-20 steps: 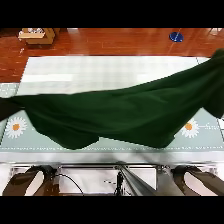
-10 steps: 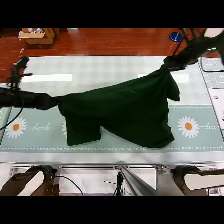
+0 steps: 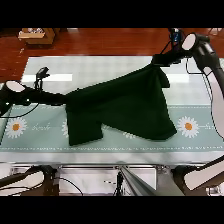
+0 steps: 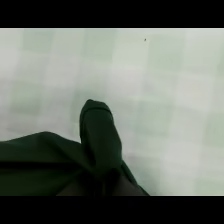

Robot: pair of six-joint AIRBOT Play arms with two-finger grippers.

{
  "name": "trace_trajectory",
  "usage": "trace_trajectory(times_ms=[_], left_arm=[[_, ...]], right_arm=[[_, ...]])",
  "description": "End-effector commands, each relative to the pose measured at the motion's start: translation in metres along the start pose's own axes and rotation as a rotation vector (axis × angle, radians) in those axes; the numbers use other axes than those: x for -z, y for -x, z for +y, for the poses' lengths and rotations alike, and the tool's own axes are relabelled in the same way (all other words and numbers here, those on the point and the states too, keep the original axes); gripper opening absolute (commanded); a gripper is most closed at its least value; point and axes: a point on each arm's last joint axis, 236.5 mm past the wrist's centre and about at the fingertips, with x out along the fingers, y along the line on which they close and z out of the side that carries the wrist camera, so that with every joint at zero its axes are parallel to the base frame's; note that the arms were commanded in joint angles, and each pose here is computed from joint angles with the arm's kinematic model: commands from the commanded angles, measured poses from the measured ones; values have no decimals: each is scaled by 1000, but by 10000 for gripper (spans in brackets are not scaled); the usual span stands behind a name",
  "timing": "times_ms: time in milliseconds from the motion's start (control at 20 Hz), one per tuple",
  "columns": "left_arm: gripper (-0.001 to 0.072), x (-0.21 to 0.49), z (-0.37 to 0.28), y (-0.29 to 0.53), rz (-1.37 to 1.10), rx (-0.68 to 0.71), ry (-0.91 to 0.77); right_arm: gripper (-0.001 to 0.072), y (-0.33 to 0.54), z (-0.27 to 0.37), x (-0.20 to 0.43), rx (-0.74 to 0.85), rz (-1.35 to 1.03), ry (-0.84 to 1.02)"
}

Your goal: Fold the shirts.

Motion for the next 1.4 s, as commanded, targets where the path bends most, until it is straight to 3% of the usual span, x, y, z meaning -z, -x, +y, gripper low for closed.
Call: trace_trajectory(times_ms=[0, 50, 100, 200, 250, 350, 450, 550, 650, 900, 1100, 1350], left_arm=[[33, 4, 10, -21, 25, -1, 31], [33, -1, 12, -20, 6, -9, 32], [35, -7, 12, -18, -7, -13, 25], [80, -26, 10, -9, -44, -16, 2], [166, -36, 8, -1, -55, -15, -18], [379, -44, 11, 20, -20, -35, -85], [629, -32, 25, 38, 63, -71, -76], [633, -3, 47, 50, 159, -93, 71], [633, 19, 58, 51, 180, -57, 201], [633, 35, 38, 23, 169, 152, 223], [633, 30, 28, -5, 176, 249, 308], [624, 23, 19, -28, 165, 255, 314]], right_arm=[[31, -26, 1, 19, -18, 71, -48], [34, -26, 4, 19, -32, 71, -57], [93, -24, 9, 15, -50, 53, -68], [308, -6, 11, -1, -65, -2, -79], [355, 13, 5, -11, -54, -30, -68], [374, 58, -18, -16, 5, -42, -26], [505, 98, -64, 6, 137, 40, 4], [507, 122, -110, 50, 235, 205, -49], [508, 123, -128, 93, 161, 330, -163], [508, 99, -107, 146, -167, 407, -345], [507, 94, -101, 160, -205, 415, -352], [507, 97, -97, 163, -217, 425, -353]])
